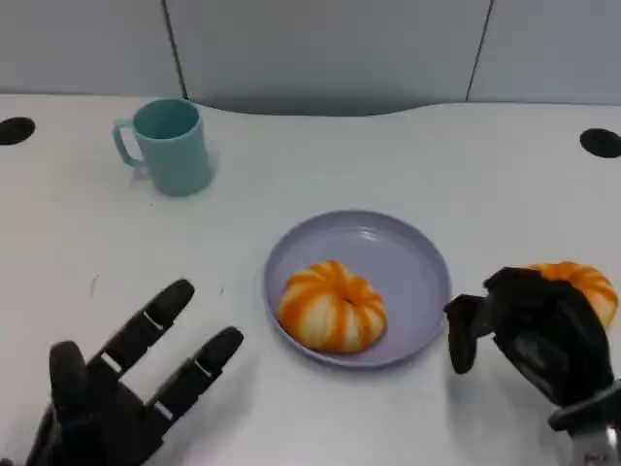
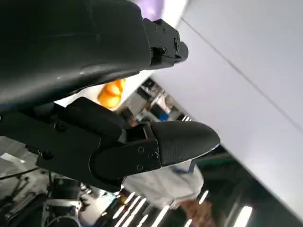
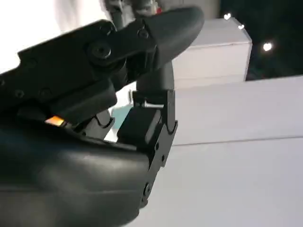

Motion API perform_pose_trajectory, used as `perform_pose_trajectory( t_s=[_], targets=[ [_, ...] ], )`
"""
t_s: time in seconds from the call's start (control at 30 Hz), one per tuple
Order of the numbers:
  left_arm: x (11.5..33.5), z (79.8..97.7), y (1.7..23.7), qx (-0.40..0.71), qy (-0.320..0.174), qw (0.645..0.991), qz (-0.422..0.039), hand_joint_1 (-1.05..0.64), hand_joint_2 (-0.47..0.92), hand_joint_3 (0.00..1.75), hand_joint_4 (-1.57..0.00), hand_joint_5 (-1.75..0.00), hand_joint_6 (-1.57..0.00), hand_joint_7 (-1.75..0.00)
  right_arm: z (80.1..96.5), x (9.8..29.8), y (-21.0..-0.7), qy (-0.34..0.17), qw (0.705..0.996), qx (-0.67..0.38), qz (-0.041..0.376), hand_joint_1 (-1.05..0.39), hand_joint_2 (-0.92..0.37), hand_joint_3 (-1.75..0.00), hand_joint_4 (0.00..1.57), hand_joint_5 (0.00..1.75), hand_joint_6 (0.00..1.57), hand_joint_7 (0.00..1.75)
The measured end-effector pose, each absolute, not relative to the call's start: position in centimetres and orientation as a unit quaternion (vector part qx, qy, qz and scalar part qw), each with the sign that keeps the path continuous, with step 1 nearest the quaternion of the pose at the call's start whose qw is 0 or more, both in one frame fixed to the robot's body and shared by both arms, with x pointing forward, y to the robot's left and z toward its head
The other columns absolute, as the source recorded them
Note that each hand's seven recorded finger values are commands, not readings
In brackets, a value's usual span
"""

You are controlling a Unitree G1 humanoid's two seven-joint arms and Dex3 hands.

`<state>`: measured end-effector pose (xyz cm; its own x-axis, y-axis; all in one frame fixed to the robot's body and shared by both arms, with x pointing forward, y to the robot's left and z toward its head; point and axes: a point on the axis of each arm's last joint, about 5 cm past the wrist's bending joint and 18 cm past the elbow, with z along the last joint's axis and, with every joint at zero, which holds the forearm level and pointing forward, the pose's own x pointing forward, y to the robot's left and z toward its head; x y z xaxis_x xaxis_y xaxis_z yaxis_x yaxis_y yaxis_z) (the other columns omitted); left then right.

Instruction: Grasp the bread from the table and place it into the plate.

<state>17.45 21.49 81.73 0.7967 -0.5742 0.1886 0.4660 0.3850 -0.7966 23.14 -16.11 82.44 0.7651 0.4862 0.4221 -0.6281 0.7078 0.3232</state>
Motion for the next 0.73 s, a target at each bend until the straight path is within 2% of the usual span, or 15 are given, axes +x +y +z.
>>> perform_pose_trajectory(
  t_s=[0.07, 0.13, 0.23, 0.3, 0.43, 0.5, 0.6, 0.73],
  targets=[
    [17.7, 81.5, 21.4, -0.459, 0.054, 0.828, -0.318, -1.05, 0.92, 0.65, -0.3, -0.32, -0.25, -0.06, 82.2, 23.2, -16.6, -0.159, 0.904, 0.236, 0.319, -0.44, -0.92, -0.11, 0.95, 1.49, 0.99, 0.84],
    [18.3, 81.5, 21.0, -0.458, 0.044, 0.824, -0.332, -1.05, 0.92, 0.64, -0.34, -0.37, -0.28, -0.07, 82.3, 23.5, -17.1, -0.17, 0.9, 0.221, 0.334, -0.45, -0.92, -0.08, 1.01, 1.4, 1.04, 0.71],
    [18.5, 81.5, 20.3, -0.456, 0.044, 0.821, -0.34, -1.05, 0.92, 0.64, -0.35, -0.39, -0.32, -0.08, 82.5, 23.9, -17.5, -0.184, 0.897, 0.221, 0.337, -0.46, -0.92, -0.11, 0.99, 1.4, 1.06, 0.6],
    [18.5, 81.4, 20.1, -0.457, 0.044, 0.82, -0.341, -1.05, 0.92, 0.64, -0.37, -0.41, -0.35, -0.09, 82.4, 23.9, -17.8, -0.181, 0.895, 0.22, 0.344, -0.45, -0.92, -0.11, 0.98, 1.48, 1.08, 0.71],
    [18.5, 81.4, 20.2, -0.453, 0.045, 0.823, -0.34, -1.05, 0.92, 0.63, -0.38, -0.42, -0.37, -0.08, 82.2, 23.7, -17.7, -0.194, 0.899, 0.214, 0.328, -0.48, -0.92, -0.08, 1.01, 1.48, 1.09, 0.75],
    [18.5, 81.4, 20.3, -0.449, 0.044, 0.826, -0.338, -1.05, 0.92, 0.62, -0.37, -0.42, -0.36, -0.07, 82.1, 23.6, -17.4, -0.199, 0.901, 0.214, 0.322, -0.54, -0.92, -0.08, 0.96, 1.55, 1.06, 0.64],
    [18.4, 81.1, 20.5, -0.45, 0.045, 0.825, -0.339, -1.05, 0.92, 0.62, -0.34, -0.42, -0.35, -0.06, 82.1, 23.5, -17.4, -0.207, 0.898, 0.212, 0.326, -0.54, -0.92, -0.04, 0.86, 1.7, 1.11, 0.34],
    [18.4, 80.8, 20.7, -0.446, 0.044, 0.827, -0.338, -1.05, 0.92, 0.62, -0.37, -0.45, -0.41, -0.08, 82.2, 23.7, -17.4, -0.218, 0.896, 0.213, 0.322, -0.55, -0.91, -0.02, 0.85, 1.74, 1.16, 0.26]
  ],
)
